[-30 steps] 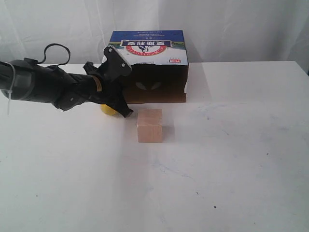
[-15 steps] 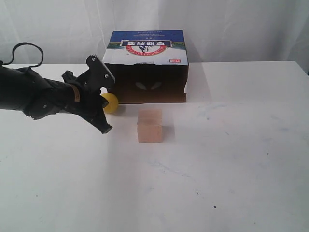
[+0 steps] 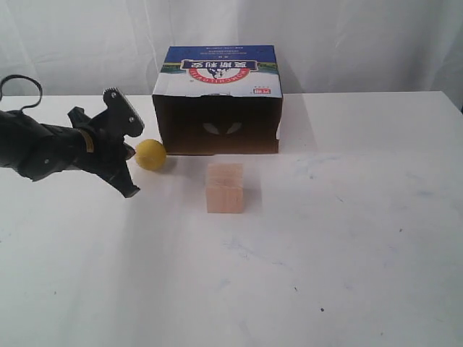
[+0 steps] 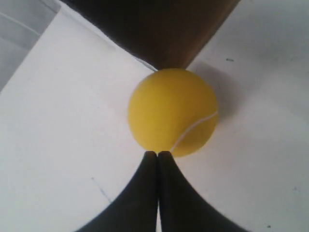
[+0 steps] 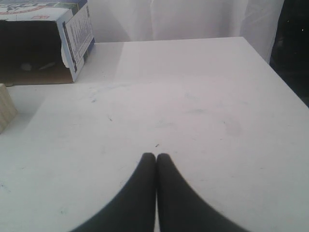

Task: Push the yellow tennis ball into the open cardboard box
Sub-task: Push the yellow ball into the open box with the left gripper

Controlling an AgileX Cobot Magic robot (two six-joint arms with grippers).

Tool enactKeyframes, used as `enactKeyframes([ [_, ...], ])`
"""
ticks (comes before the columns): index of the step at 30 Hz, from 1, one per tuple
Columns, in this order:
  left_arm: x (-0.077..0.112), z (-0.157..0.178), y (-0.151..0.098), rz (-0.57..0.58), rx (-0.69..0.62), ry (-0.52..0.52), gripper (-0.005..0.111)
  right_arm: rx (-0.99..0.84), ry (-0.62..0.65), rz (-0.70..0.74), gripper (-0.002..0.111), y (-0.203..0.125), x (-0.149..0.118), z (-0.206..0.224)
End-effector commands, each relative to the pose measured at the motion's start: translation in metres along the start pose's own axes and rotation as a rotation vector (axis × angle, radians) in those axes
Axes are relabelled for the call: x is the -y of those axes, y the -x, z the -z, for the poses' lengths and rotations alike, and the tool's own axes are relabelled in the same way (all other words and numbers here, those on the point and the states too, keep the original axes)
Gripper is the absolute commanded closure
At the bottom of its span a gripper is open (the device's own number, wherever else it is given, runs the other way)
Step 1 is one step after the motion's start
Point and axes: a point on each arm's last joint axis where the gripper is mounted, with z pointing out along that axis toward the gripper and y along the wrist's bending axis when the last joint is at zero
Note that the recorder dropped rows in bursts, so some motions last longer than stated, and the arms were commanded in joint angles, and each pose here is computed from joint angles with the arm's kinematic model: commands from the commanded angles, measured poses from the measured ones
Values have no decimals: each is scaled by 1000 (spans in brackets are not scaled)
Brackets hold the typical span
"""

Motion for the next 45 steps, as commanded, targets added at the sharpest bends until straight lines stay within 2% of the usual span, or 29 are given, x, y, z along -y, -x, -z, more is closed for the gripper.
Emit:
enactKeyframes([
  [1,10,-21,-3,-7,-10,-30,107,12,2,-2,108,1,0,0],
  [10,35,-22,16,-57,27,-79,107,12,1,5,108,1,0,0],
  [18,38,-22,23,-58,72,-75,107,12,1,5,108,1,0,0],
  [27,27,-36,40,-62,117,-42,107,12,1,5,108,1,0,0],
  [35,23,-48,74,-82,192,-15,107,12,1,5,108,1,0,0],
  [40,9,-30,94,-121,249,32,107,12,1,5,108,1,0,0],
  [45,1,-7,99,-163,171,35,107,12,1,5,108,1,0,0],
])
